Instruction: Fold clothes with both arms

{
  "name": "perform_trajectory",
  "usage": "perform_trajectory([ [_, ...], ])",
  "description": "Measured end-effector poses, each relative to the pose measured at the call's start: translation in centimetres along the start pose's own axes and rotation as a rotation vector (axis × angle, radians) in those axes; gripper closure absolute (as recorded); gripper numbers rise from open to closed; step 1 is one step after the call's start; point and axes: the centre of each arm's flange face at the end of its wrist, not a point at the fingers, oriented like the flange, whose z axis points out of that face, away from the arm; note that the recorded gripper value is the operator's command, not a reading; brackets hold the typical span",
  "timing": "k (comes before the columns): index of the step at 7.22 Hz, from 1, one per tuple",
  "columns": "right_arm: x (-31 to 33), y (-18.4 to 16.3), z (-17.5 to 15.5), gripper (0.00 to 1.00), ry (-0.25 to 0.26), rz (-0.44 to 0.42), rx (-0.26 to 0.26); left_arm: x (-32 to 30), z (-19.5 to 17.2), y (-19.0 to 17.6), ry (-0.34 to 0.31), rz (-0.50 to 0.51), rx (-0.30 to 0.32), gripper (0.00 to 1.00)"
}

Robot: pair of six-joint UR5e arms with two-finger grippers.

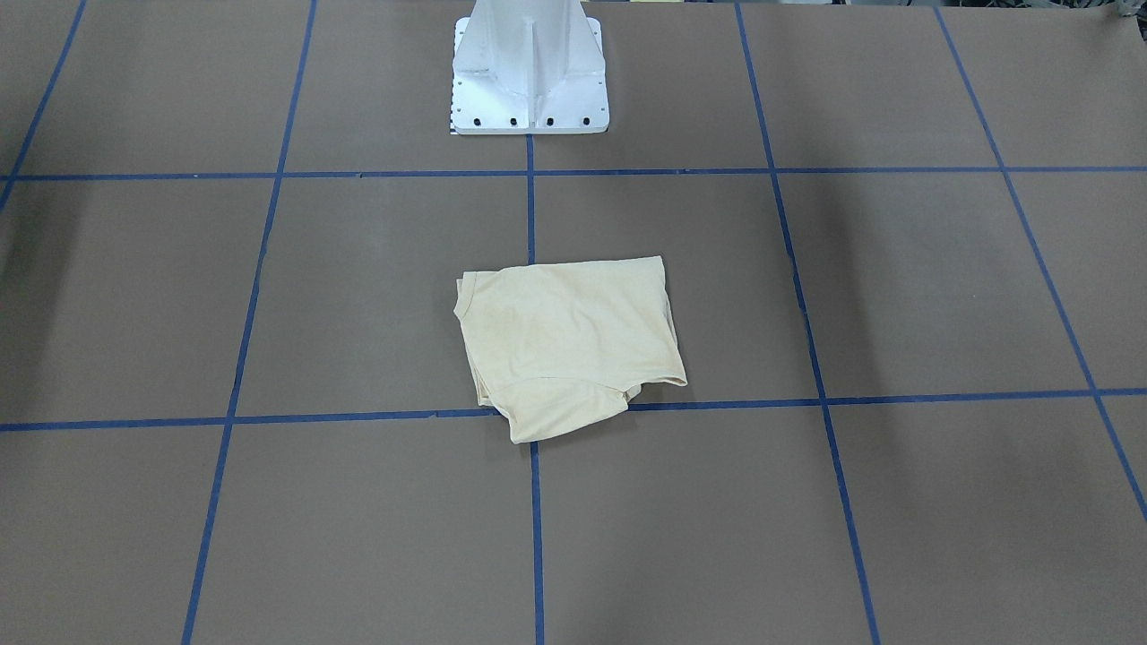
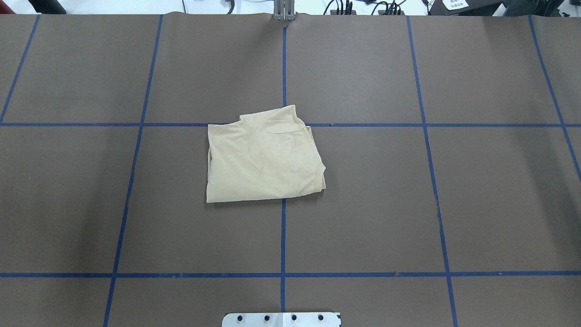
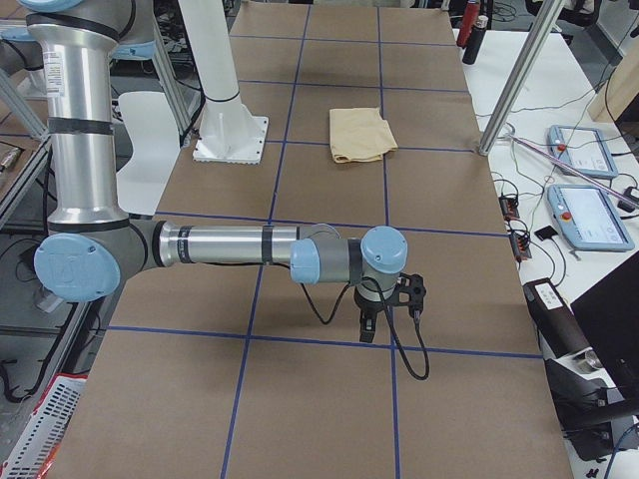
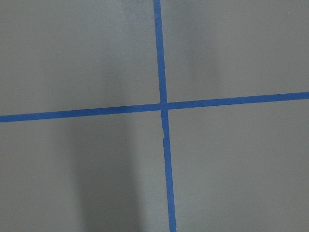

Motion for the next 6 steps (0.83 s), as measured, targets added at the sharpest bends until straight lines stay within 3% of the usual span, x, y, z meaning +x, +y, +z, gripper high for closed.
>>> perform_trajectory([
  [3, -0.1, 0.0, -0.1, 0.0, -0.004, 0.001, 0.0, 0.0, 0.4, 0.9, 0.004, -0.053, -0.049, 0.0],
  [6, -0.4, -0.1, -0.3, 0.0, -0.007, -0.004, 0.005, 0.7, 1.0, 1.7, 0.095, -0.122, -0.121, 0.0],
])
